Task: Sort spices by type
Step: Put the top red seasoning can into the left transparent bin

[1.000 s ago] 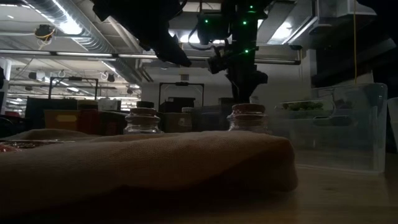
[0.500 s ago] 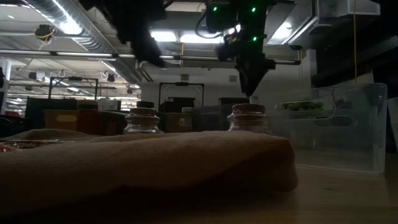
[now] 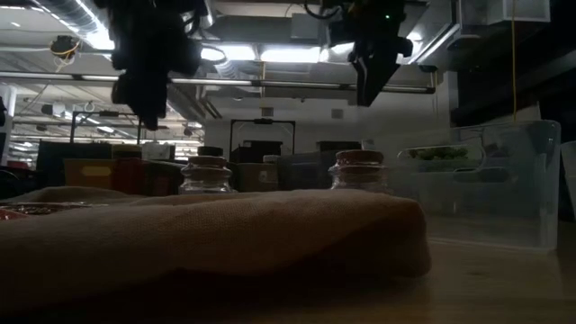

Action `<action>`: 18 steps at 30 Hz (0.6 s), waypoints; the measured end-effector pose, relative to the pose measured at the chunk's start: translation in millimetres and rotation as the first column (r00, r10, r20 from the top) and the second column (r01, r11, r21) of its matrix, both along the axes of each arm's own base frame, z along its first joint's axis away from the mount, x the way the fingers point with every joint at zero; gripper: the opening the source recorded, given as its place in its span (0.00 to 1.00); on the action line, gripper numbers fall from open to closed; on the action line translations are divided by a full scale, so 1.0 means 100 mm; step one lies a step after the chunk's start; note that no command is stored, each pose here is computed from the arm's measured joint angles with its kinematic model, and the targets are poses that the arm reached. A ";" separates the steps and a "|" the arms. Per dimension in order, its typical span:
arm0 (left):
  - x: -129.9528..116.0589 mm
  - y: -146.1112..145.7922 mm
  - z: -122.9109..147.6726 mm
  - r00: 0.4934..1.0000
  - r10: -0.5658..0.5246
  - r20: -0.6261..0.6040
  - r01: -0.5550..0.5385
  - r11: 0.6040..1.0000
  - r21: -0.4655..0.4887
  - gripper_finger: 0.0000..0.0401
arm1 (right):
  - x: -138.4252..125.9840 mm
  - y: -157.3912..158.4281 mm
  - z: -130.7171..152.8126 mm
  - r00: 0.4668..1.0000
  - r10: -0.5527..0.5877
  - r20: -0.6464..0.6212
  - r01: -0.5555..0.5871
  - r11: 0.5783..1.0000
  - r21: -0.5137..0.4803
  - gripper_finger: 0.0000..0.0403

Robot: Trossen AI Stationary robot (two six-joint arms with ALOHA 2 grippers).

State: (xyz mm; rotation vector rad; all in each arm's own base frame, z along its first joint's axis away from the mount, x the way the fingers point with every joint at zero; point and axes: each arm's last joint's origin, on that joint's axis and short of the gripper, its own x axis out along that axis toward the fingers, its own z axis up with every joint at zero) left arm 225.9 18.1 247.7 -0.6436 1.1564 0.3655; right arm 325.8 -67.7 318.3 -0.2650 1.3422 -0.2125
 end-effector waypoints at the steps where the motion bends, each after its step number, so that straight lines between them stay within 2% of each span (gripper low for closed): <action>1: -0.01 0.00 -0.01 1.000 0.010 -0.005 -0.010 1.000 -0.005 0.45 | 0.00 0.00 0.01 1.000 0.001 0.002 -0.001 1.000 0.001 0.46; 10: -0.05 -0.01 -0.22 0.995 0.088 -0.042 -0.089 0.995 -0.034 0.45 | 0.00 0.01 0.01 1.000 0.010 0.008 -0.010 1.000 0.019 0.46; 18: -0.03 -0.04 -0.28 0.996 0.087 -0.012 -0.087 0.995 -0.040 0.45 | 0.02 0.02 0.01 0.999 0.022 0.033 -0.024 0.998 0.060 0.46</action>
